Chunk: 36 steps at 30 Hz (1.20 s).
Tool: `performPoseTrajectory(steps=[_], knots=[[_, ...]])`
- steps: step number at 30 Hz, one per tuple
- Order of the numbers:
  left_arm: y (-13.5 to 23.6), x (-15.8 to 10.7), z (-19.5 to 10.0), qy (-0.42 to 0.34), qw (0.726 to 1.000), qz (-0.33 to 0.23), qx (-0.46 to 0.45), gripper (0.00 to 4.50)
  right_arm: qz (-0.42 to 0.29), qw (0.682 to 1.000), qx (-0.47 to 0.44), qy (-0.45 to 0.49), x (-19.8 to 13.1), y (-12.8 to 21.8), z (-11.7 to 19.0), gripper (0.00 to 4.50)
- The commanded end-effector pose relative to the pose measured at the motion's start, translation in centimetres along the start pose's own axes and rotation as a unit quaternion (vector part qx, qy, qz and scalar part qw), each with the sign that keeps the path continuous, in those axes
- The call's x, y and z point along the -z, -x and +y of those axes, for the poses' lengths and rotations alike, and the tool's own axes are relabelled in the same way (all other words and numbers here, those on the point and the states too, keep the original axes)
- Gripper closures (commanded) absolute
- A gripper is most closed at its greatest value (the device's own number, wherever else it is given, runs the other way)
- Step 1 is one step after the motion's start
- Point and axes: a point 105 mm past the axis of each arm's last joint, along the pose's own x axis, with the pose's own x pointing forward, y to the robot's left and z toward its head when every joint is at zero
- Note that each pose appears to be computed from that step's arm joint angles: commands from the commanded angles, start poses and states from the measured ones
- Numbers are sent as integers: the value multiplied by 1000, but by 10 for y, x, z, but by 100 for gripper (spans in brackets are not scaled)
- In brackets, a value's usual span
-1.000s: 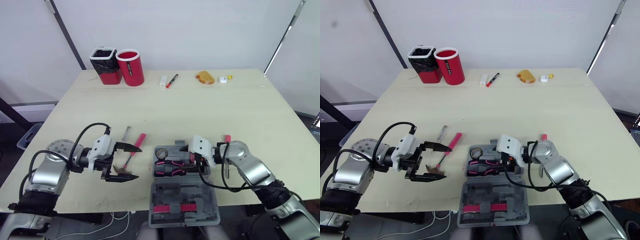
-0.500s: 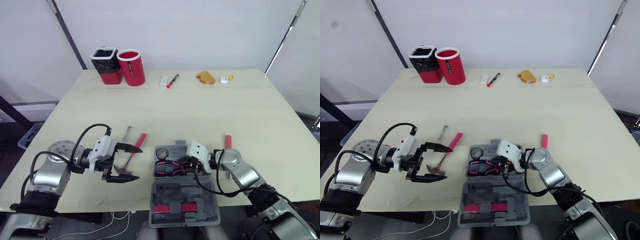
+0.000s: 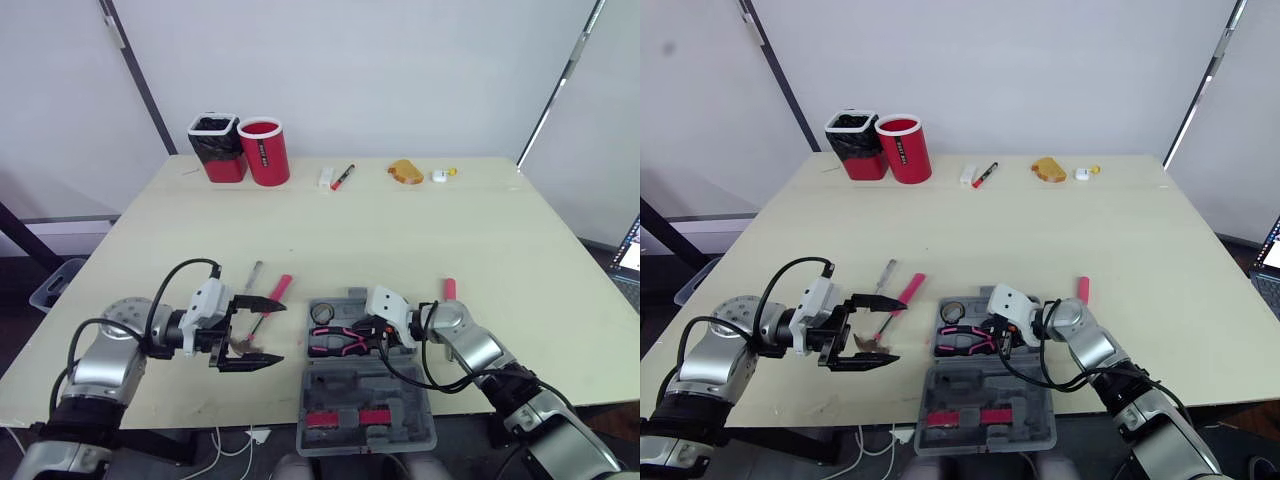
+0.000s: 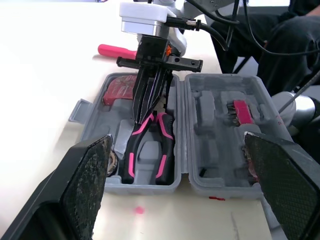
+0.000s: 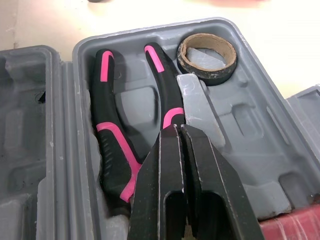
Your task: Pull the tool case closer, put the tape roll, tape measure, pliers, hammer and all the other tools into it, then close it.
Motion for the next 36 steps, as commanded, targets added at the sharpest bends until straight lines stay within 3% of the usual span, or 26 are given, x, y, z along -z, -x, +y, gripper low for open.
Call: performPoseTrajectory(steps=[1,7,11,20,26,33,36], knots=[[1,-17,5,-19,999,-28,-25,0,122,990,-16,-66,75,-4,26,439],[-1,-18,7,-11,998,-38,-51,0,-14,999,30,-32,17,4,10,439],[-3,-19,10,3,994,-61,-94,0,-122,986,110,7,-27,27,-6,439],[-1,-9,10,42,984,-81,-151,0,-208,952,222,10,-45,89,-14,439],[16,2,27,44,970,-83,-226,0,-203,918,338,-36,-7,151,-17,439],[63,46,17,87,936,-56,-338,0,-144,879,433,-136,68,209,21,439],[84,66,6,109,921,-33,-373,0,-146,866,452,-157,83,229,40,374]])
